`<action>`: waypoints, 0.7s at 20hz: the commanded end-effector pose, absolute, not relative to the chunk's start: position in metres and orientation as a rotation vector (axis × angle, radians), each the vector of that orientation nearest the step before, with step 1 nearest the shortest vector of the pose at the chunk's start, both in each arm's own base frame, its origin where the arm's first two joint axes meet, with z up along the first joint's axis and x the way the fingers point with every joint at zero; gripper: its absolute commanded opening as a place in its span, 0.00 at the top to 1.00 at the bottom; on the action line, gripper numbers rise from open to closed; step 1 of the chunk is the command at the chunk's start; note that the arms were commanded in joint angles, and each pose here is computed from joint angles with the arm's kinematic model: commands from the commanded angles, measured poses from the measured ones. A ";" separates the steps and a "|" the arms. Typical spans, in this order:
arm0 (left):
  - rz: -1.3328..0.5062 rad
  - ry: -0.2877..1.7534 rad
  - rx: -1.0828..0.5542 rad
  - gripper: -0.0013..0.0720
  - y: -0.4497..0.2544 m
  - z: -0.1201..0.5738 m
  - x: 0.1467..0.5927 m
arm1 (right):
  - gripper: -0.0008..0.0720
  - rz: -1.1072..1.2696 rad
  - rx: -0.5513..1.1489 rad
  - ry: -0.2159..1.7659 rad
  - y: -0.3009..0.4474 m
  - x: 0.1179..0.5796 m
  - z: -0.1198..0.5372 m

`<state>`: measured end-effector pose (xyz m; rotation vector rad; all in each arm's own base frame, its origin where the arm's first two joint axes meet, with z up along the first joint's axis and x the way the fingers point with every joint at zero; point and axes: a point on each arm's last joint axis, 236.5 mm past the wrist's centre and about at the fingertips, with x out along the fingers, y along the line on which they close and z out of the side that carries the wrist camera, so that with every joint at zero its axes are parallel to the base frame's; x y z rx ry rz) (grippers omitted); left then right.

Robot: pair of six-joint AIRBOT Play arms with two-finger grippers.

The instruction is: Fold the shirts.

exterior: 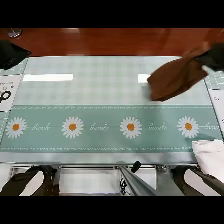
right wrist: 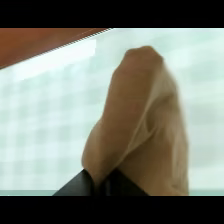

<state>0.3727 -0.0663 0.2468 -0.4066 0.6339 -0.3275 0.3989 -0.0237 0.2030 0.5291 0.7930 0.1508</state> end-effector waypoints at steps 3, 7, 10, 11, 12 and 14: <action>-0.327 0.627 -0.420 0.81 -0.065 0.242 0.386 | 0.94 -0.169 0.607 0.950 -0.122 0.311 0.208; -0.325 0.636 -0.421 0.81 -0.064 0.238 0.389 | 0.94 -0.442 0.638 1.124 -0.179 0.237 0.179; -0.336 0.640 -0.379 0.81 -0.063 0.231 0.394 | 0.94 -0.593 0.659 1.227 -0.201 0.190 0.168; -0.329 0.637 -0.384 0.81 -0.061 0.229 0.399 | 0.94 -0.620 0.671 1.242 -0.204 0.181 0.167; -0.319 0.628 -0.388 0.81 -0.058 0.228 0.405 | 0.94 -0.656 0.671 1.242 -0.209 0.173 0.168; -0.301 0.597 -0.378 0.81 -0.052 0.226 0.419 | 0.94 -0.794 0.651 1.255 -0.224 0.146 0.172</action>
